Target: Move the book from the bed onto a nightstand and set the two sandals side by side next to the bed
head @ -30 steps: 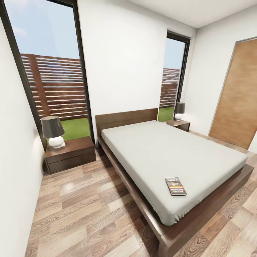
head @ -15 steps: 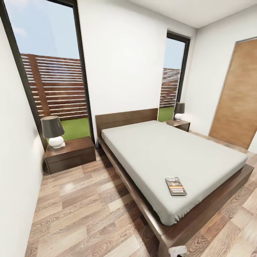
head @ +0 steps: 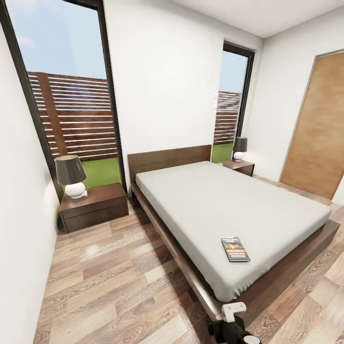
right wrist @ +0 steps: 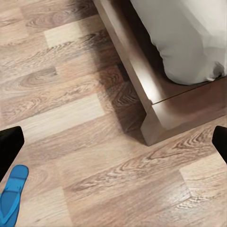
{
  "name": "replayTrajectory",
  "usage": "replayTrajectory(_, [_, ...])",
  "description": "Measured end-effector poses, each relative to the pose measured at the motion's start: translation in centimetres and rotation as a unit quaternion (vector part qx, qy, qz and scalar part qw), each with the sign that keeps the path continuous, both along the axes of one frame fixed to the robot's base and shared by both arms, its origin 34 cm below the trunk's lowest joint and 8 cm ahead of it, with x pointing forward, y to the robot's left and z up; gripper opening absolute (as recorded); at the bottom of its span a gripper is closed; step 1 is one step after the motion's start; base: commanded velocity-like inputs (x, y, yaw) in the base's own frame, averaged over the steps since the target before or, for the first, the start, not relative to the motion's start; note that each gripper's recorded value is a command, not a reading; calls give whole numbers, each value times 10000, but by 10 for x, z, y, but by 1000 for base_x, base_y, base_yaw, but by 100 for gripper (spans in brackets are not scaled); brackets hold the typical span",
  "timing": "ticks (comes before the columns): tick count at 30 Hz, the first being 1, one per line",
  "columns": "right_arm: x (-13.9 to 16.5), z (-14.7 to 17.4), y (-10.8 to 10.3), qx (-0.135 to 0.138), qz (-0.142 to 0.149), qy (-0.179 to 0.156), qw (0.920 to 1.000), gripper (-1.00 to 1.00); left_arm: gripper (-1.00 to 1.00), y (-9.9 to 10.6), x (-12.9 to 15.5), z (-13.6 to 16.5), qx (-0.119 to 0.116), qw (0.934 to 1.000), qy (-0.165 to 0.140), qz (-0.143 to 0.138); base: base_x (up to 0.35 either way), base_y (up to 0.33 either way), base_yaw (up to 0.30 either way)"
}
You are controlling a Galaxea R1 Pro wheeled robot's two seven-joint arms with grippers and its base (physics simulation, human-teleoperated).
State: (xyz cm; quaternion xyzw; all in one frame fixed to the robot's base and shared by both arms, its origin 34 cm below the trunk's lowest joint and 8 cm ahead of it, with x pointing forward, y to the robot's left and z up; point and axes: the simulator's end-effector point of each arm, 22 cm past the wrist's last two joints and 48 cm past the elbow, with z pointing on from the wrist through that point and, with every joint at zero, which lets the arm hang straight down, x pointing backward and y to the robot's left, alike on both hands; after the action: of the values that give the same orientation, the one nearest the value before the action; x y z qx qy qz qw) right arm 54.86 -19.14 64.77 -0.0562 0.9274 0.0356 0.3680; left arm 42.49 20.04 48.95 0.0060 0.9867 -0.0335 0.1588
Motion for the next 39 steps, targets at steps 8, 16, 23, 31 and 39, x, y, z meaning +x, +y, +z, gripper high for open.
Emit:
replayTrajectory(8, [3, -2, 0, 6, 6, -108, 9999, 100, 100, 0, 2, -4, 2, 10000, -51, 5, 0, 0, 0])
replayTrajectory(16, [5, -12, -1, 15, 17, -215, 9998, 100, 100, 0, 2, -18, 3, 10000, -69, 7, 0, 0, 0])
replayTrajectory(23, [34, 41, 15, 302, 231, -989, 9944, 100, 100, 1, 1, -30, 5, 10000, -75, 8, 0, 0, 0])
replayTrajectory(31, [17, 80, 33, 465, 422, -922, 9938, 100, 100, 1, 2, -44, 5, 9999, -129, 12, 0, 0, 0])
replayTrajectory(39, [39, 103, 61, 484, 762, -1088, 9900, 100, 100, 1, 3, -58, 5, 9998, -180, 16, 0, 0, 0])
